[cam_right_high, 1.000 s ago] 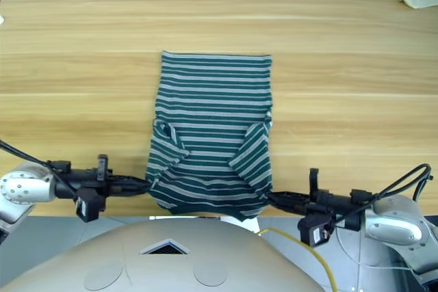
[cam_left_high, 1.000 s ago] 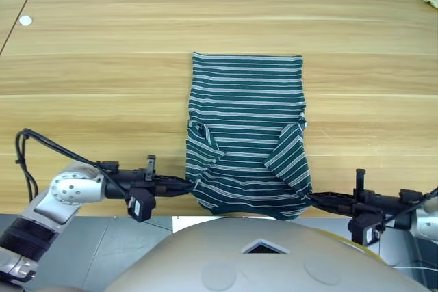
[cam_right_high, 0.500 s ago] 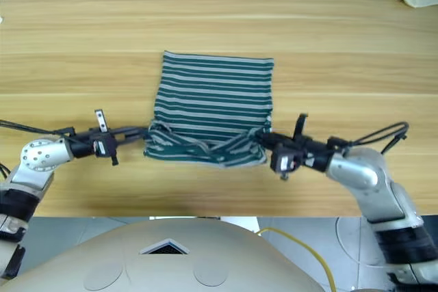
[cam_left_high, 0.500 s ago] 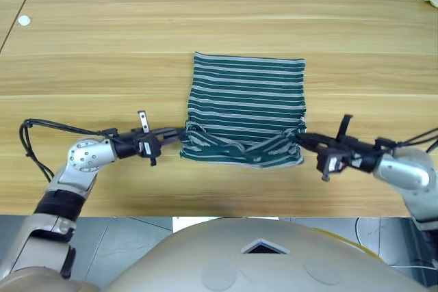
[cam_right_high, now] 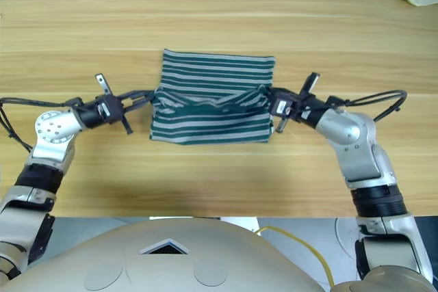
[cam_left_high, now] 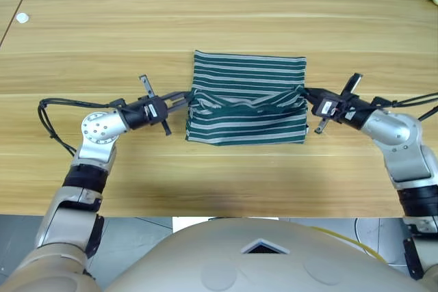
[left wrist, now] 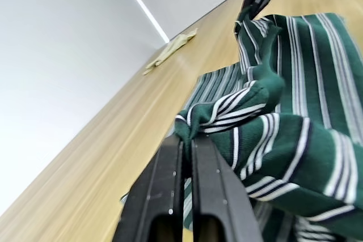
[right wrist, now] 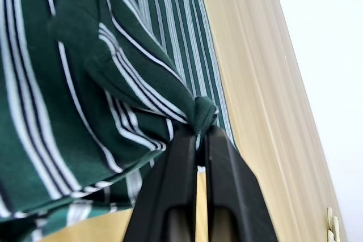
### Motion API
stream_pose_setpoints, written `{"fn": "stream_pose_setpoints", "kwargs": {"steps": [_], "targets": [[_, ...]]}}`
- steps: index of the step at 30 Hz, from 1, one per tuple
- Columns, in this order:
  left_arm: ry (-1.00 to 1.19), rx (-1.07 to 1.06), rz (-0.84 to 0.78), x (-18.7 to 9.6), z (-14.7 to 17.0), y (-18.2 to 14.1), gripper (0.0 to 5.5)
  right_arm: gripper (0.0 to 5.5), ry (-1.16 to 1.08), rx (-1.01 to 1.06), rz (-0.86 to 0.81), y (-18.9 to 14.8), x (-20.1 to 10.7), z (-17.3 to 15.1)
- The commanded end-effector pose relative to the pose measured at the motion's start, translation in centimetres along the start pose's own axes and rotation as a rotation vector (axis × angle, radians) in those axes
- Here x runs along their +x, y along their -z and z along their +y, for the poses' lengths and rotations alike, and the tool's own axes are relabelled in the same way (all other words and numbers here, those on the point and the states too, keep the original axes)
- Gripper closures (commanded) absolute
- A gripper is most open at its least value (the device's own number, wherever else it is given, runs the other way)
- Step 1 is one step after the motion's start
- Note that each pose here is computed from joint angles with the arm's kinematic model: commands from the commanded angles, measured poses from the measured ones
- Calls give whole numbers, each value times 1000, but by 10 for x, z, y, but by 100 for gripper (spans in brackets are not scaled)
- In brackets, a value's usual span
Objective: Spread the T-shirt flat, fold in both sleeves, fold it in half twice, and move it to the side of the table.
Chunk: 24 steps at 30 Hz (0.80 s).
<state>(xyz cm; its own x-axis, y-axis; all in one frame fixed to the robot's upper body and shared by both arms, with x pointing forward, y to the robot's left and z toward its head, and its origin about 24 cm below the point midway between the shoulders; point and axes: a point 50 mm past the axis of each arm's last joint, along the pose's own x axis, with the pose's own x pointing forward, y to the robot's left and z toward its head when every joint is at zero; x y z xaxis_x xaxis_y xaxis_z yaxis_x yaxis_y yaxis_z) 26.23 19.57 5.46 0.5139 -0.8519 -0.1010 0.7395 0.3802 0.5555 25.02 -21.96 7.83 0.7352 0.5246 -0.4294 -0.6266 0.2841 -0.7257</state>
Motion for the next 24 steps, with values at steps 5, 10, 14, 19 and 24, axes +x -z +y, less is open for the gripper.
{"fn": "stream_pose_setpoints", "kwargs": {"steps": [5, 10, 14, 19, 24], "targets": [[-163, 13, 195, 34, 40, 22, 550, 550, 58, -11, 27, 2, 20, -16], [-196, 8, 306, 53, 49, 32, 550, 550, 97, -12, 10, -3, 29, -24], [-166, 10, 363, 68, 47, 36, 550, 550, 108, -29, 6, -6, 35, -27], [-170, 21, 363, 78, 47, 35, 550, 550, 145, -17, 40, -3, 43, -33], [-189, 25, 365, 82, 50, 33, 550, 550, 165, -18, 72, 1, 50, -36]]}}
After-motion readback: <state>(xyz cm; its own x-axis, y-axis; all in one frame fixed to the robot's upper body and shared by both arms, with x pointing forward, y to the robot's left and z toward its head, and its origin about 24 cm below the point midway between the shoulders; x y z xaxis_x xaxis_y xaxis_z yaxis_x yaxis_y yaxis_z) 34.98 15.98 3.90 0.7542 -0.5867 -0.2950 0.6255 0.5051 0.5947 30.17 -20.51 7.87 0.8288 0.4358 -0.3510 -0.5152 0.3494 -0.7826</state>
